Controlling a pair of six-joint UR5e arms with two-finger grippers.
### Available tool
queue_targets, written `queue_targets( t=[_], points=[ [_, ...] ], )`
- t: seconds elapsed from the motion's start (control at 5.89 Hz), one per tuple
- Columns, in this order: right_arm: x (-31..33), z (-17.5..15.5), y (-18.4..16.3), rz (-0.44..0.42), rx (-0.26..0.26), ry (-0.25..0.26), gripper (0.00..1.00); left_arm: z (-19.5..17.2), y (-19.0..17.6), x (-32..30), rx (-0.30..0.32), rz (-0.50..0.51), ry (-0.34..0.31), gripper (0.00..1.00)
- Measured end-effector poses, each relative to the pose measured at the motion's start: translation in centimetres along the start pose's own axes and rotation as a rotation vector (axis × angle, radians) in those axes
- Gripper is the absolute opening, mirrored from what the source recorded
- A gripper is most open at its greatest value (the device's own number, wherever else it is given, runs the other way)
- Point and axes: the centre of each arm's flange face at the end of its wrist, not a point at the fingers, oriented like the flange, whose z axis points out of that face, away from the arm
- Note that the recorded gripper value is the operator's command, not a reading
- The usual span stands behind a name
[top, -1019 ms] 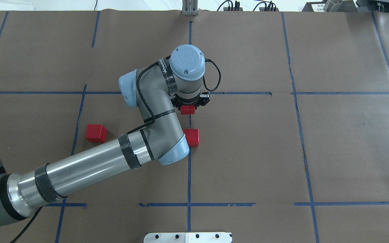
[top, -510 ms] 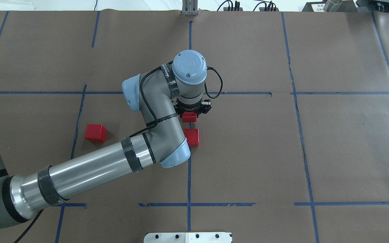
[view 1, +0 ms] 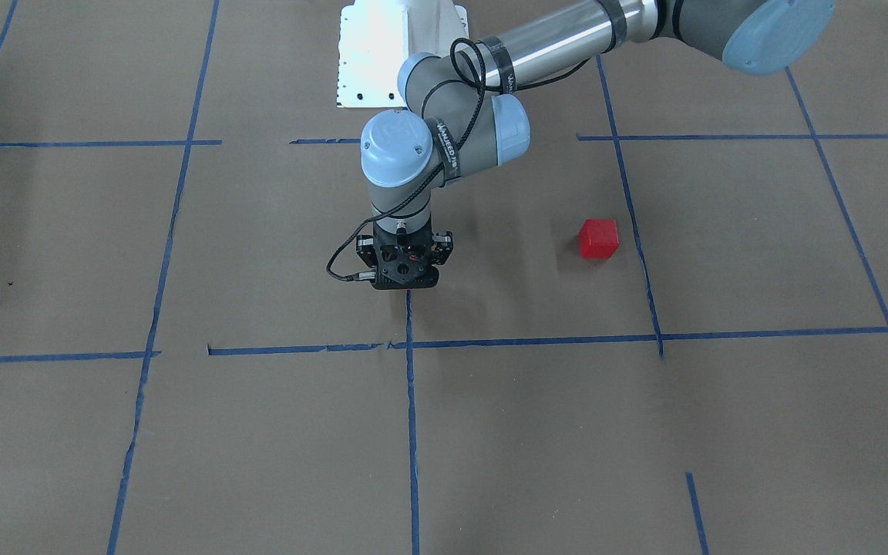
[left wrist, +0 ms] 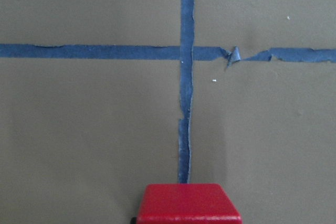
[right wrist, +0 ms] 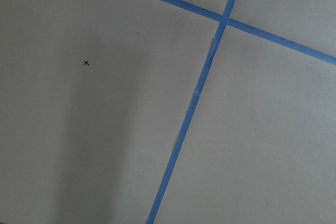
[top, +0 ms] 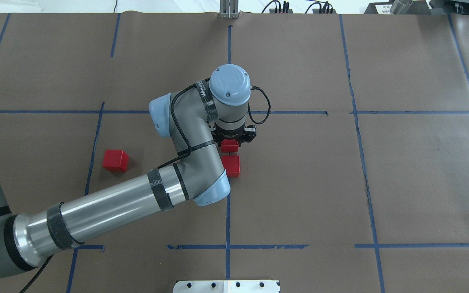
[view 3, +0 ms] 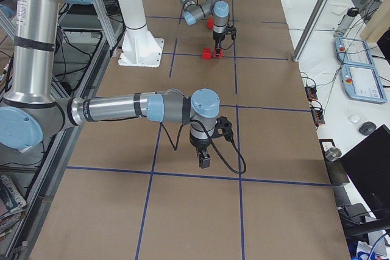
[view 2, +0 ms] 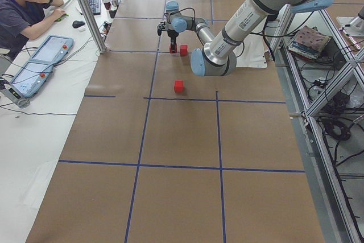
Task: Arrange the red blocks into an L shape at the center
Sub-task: 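Lower the cube beside the center cube, farther from the robot, and release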
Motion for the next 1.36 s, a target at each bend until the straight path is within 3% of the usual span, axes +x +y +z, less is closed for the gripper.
queue_targets(
  t=[1.36],
  points=[
    [0.1, 0.1, 0.0, 0.001, -0.002, 0.001, 1.0, 1.3, 1.1, 0.3, -0.008, 0.026, 0.011, 0.22]
  ],
)
